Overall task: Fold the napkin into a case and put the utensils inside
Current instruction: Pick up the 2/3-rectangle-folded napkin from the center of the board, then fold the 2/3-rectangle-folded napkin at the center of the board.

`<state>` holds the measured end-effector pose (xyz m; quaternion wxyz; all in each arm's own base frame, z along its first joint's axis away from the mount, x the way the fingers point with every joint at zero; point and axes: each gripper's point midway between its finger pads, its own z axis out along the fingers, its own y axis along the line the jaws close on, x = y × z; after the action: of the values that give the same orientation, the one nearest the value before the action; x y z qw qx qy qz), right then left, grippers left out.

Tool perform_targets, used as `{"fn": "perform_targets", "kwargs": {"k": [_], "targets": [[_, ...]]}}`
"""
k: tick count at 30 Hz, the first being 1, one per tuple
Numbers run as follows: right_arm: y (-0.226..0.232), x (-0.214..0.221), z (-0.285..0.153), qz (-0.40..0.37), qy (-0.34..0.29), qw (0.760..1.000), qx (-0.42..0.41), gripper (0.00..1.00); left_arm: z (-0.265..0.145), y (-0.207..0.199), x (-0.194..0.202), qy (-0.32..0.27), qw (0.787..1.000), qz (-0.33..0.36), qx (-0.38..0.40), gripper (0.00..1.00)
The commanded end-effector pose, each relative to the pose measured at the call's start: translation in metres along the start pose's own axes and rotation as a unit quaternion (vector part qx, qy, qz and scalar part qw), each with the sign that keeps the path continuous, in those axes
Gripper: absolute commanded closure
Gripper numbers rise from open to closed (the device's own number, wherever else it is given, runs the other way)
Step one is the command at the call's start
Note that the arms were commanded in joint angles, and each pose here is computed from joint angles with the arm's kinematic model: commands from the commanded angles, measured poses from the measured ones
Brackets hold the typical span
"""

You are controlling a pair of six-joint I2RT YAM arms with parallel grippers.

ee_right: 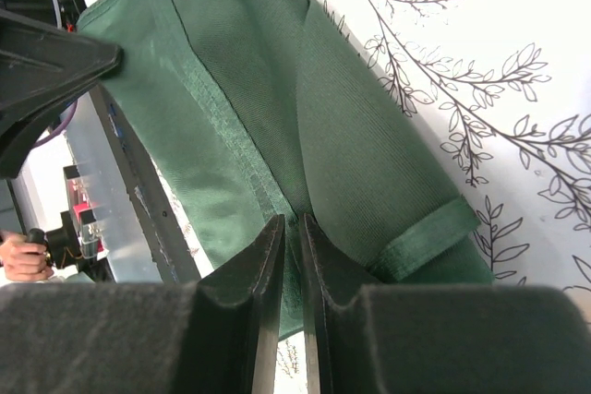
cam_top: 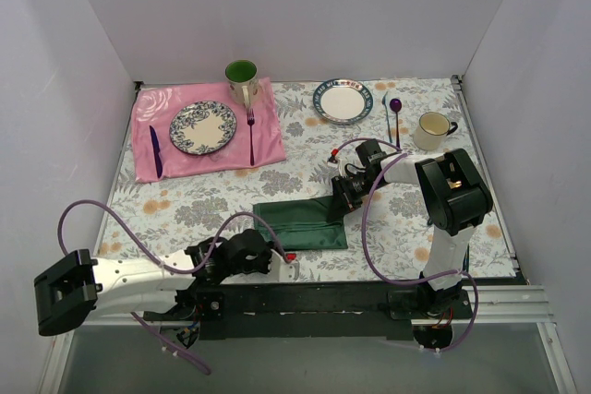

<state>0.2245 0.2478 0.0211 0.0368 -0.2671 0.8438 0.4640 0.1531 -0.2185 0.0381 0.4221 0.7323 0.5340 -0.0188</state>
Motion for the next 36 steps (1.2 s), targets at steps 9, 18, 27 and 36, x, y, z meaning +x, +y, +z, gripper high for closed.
{"fn": "perform_targets", "kwargs": {"k": [9,18,27,36], "targets": [[-0.045,0.009,0.003,-0.023,0.022,0.995,0.091,0.79,-0.001,0.028,-0.022,-0.02,0.992,-0.111,0.056,1.0],[-0.045,0.009,0.004,-0.024,0.022,0.995,0.089,0.79,0.01,0.058,-0.009,-0.023,0.962,-0.245,0.119,1.0],[-0.044,0.008,0.003,-0.029,0.021,0.996,0.087,0.79,0.024,0.073,0.012,-0.015,0.914,-0.365,0.176,1.0],[-0.041,0.008,0.002,-0.032,0.02,0.996,0.085,0.79,0.029,0.078,0.036,-0.003,0.865,-0.461,0.2,1.0]]}}
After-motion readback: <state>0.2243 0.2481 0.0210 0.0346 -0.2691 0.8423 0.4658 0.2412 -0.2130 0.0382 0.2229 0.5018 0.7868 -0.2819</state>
